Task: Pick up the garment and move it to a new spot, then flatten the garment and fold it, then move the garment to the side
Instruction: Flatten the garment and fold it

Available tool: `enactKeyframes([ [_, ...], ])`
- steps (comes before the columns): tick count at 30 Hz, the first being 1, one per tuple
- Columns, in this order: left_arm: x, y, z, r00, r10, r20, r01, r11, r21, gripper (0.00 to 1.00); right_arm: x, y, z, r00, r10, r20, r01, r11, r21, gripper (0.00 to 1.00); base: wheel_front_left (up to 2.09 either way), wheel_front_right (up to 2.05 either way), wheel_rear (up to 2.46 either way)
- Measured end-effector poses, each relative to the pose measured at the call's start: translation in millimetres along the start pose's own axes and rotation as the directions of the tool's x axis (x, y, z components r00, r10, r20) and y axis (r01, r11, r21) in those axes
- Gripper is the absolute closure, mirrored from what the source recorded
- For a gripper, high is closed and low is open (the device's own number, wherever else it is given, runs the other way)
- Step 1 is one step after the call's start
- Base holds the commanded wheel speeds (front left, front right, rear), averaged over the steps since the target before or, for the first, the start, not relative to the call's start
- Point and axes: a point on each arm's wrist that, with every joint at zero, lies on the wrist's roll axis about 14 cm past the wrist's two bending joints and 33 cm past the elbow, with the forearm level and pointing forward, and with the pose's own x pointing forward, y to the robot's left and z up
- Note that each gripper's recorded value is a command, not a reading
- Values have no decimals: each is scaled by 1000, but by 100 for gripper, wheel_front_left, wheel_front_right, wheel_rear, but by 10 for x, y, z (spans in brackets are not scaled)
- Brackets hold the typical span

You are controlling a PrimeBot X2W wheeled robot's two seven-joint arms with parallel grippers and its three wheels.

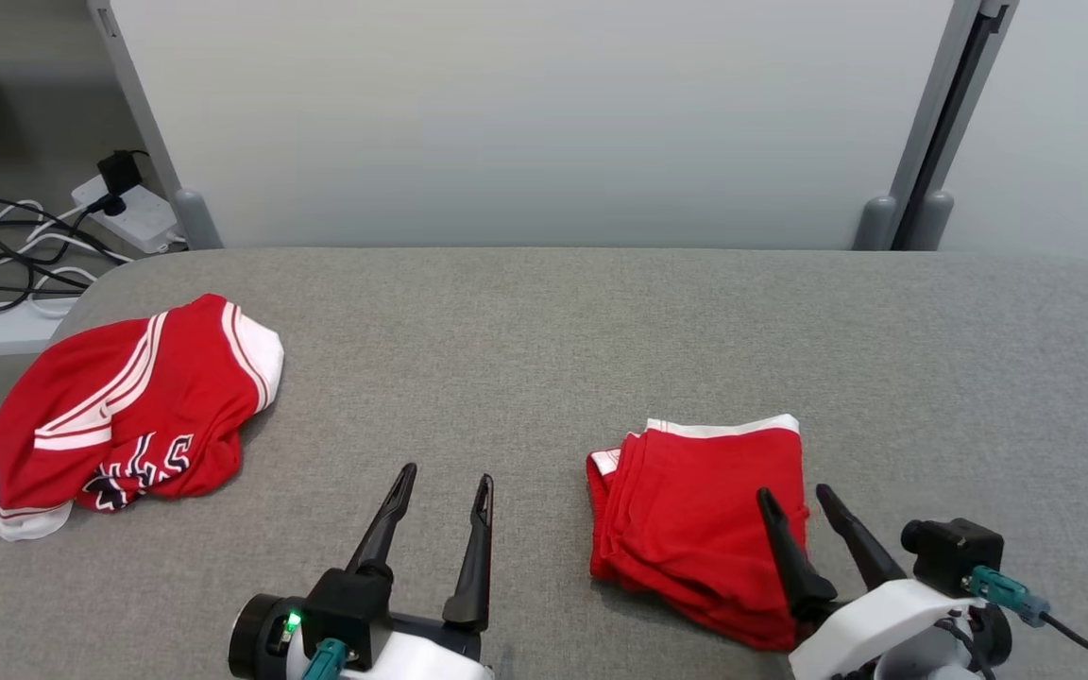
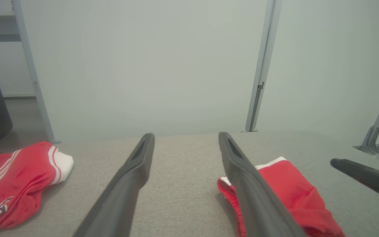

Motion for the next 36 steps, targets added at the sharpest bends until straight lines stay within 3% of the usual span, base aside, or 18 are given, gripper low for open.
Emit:
enactKeyframes([
  [4, -10, 15, -37, 1000, 8, -13, -9, 1000, -19, 0, -63, -192, 138, 997, -53, 56, 57, 996, -75, 0, 0, 0, 0],
  [14, -111, 298, -156, 991, 119, -62, -124, 988, -89, 0, -362, -646, 189, 978, -184, 100, 196, 972, -133, 0, 0, 0, 0],
  [21, -245, 505, -182, 982, 175, -66, -179, 983, -50, 0, -501, -579, 283, 977, -158, 143, 180, 971, -159, 0, 0, 0, 0],
  [36, -454, 613, -186, 982, 181, -62, -180, 984, 10, 0, -697, -529, 236, 976, -159, 148, 180, 973, -146, 0, 0, 0, 0],
])
